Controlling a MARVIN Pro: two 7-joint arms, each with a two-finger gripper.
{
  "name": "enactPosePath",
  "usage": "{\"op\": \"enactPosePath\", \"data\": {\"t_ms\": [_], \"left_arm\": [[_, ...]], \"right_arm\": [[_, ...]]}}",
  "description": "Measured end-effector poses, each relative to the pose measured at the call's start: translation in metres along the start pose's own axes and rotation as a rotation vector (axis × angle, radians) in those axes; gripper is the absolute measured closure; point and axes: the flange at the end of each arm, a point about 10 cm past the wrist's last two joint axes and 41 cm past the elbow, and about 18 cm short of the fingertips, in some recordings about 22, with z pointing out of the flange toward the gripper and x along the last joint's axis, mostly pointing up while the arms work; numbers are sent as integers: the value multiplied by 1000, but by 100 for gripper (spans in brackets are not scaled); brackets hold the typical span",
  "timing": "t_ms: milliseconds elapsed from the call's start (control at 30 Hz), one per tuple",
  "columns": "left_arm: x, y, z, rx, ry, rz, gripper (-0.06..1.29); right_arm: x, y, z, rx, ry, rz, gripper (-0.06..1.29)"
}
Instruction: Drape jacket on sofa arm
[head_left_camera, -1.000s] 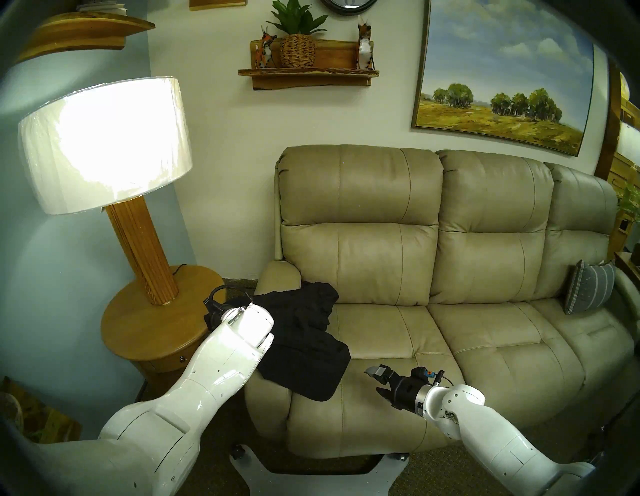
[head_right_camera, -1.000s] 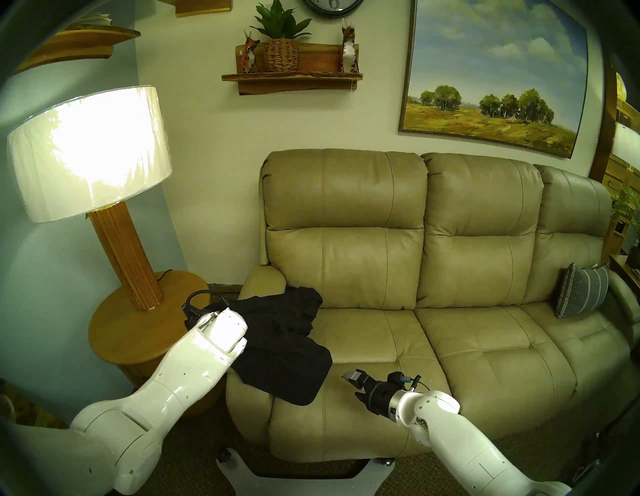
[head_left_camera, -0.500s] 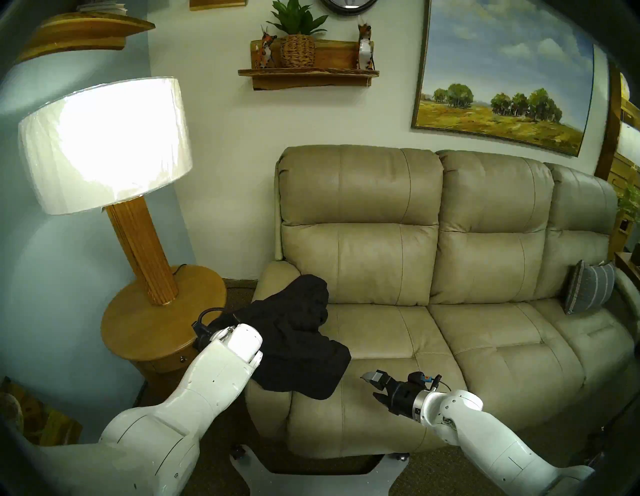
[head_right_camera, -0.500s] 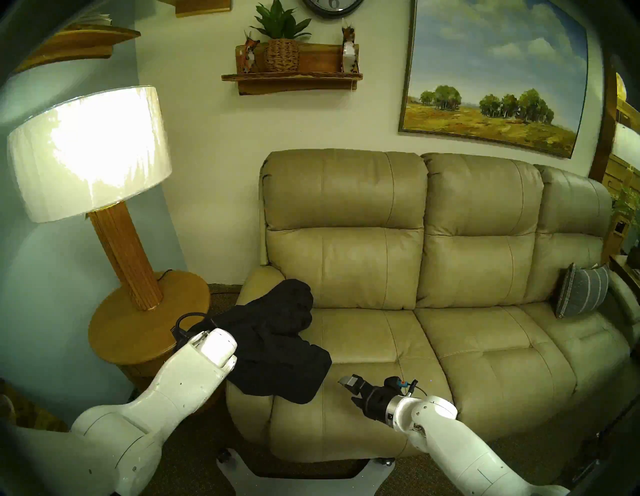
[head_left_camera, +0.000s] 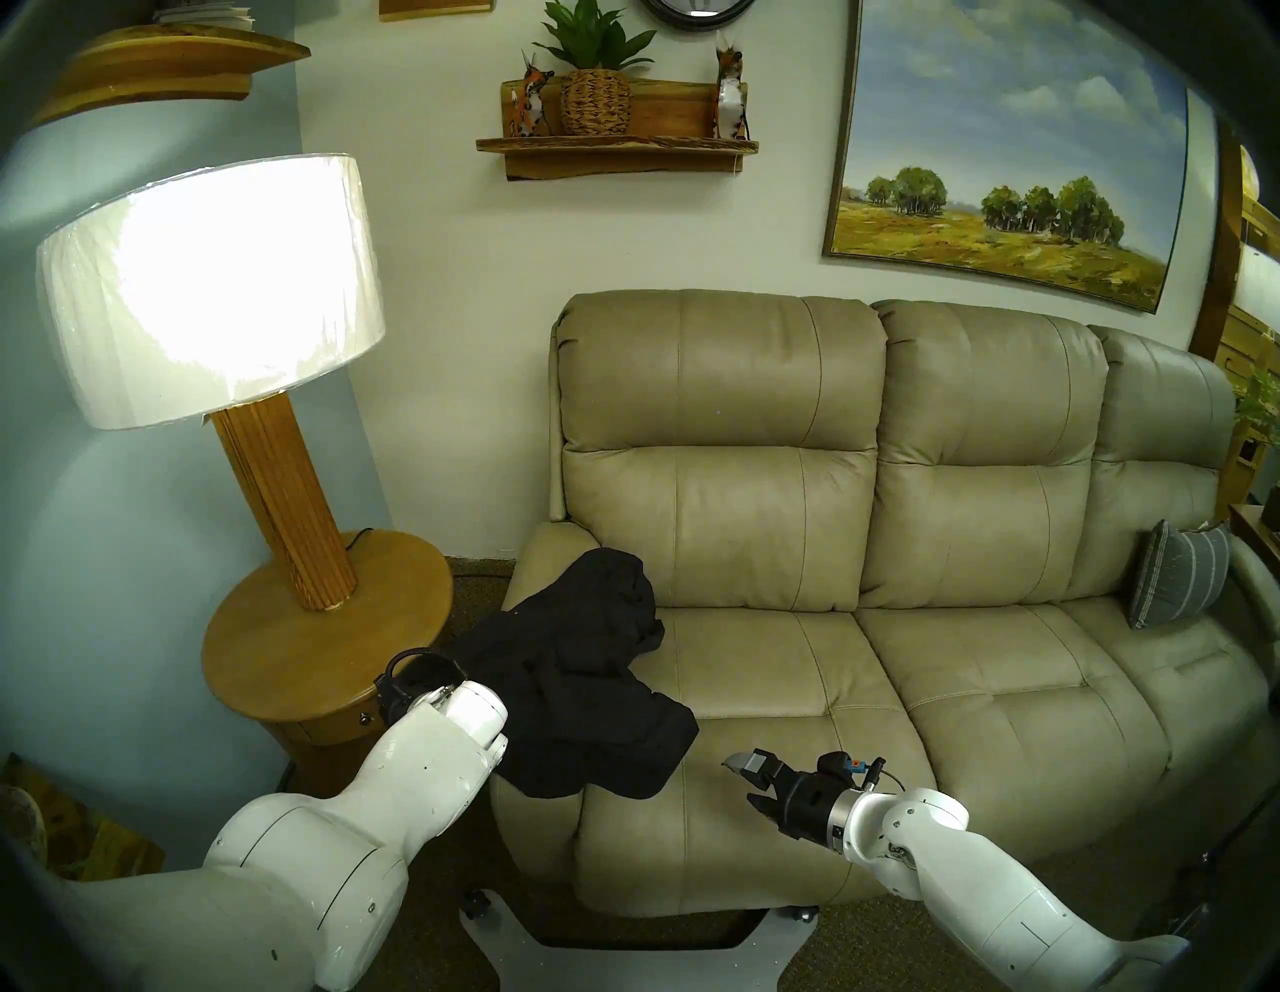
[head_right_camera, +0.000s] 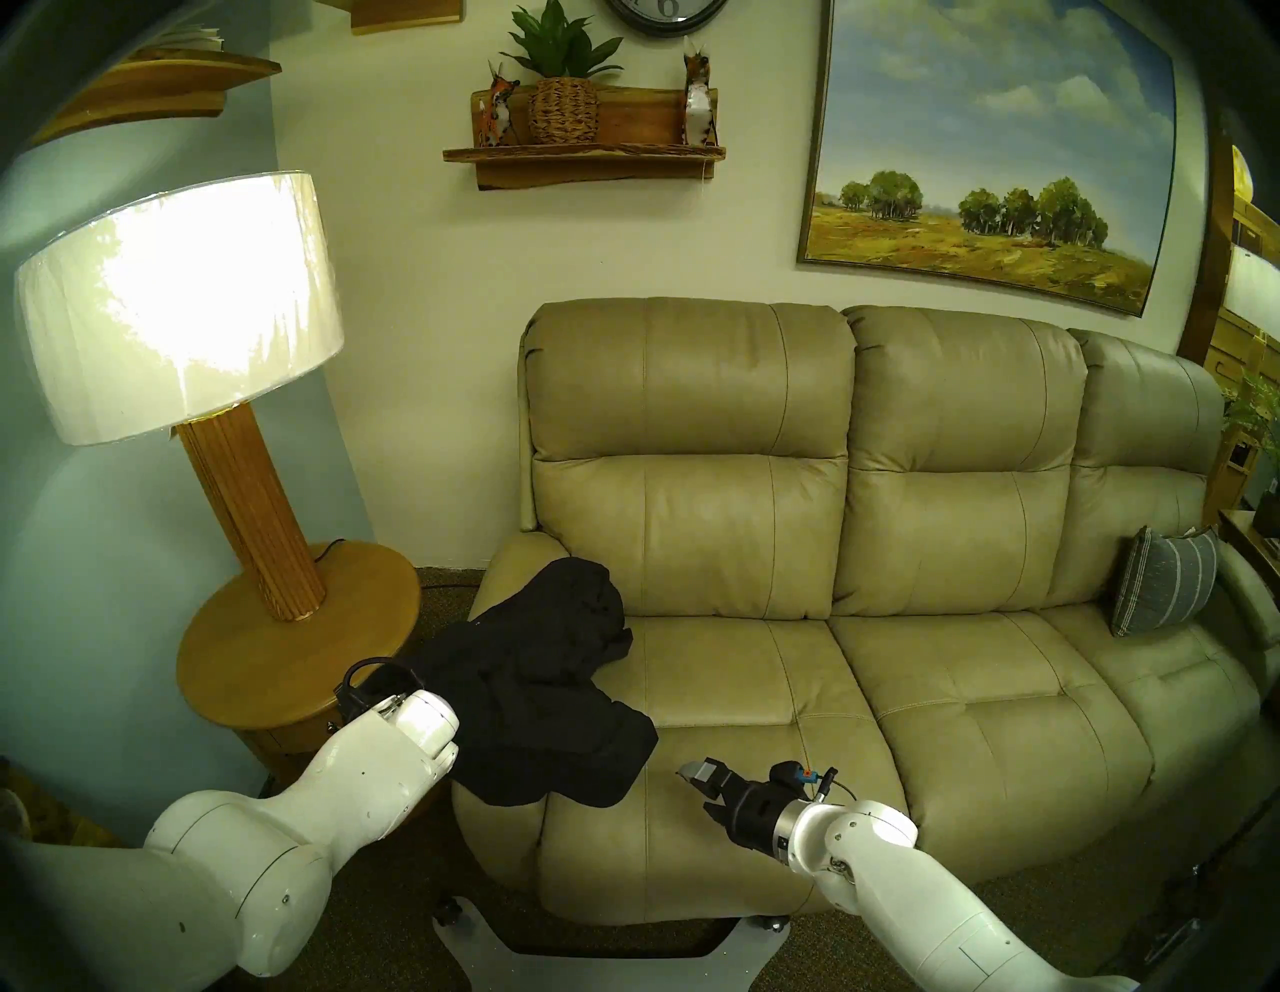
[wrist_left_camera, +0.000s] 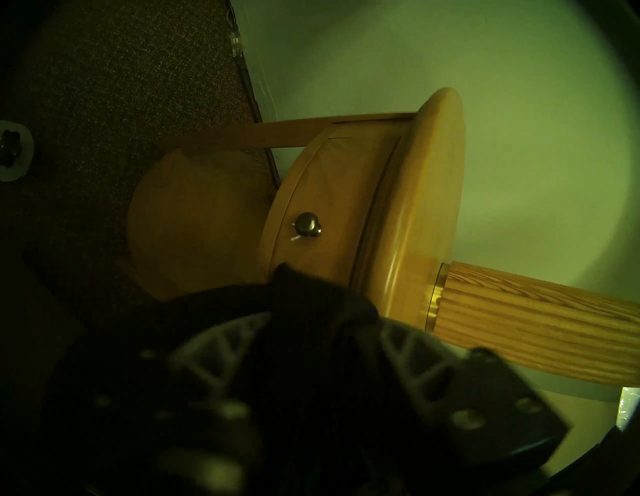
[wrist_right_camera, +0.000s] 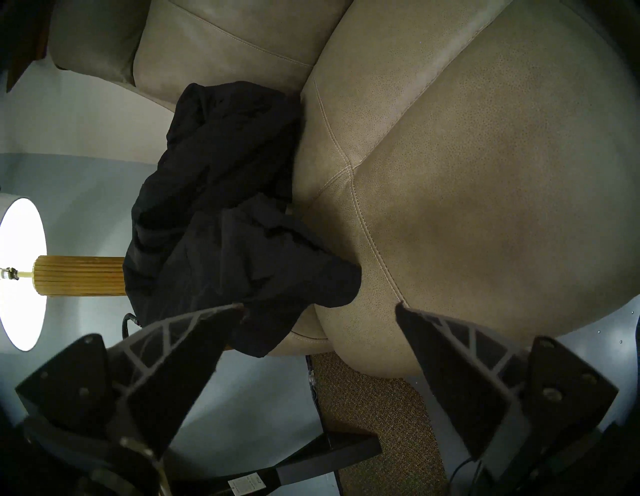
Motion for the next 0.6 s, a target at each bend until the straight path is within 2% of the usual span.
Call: {"op": "enactPosePath", "data": {"t_ms": [33,100,133,167,200,233,500,600], "left_arm": [[-3,1,-2,-16,-9,0,96],[-7,3,-6,-35,-25,-2,66],[-9,3,-8,-43,-32,-2,38],[-11,3,-10,-51,-39,-2,26],[-14,3,-14,-63,-50,0,4],[-16,2,-17,-72,-57,4,-1],[-23,-20,-51,-118,-119,42,-1],[-22,-37,-67,-116,-142,69,-1]], "right_arm": [[0,0,0,-1,1,0,2],[1,0,1,-1,2,1,2],[1,0,1,-2,2,1,2],[1,1,1,-2,2,2,2],[1,1,2,-2,3,2,2],[1,1,2,-2,3,2,2],[2,1,5,-4,6,5,2],[2,1,6,-4,7,7,2]]}}
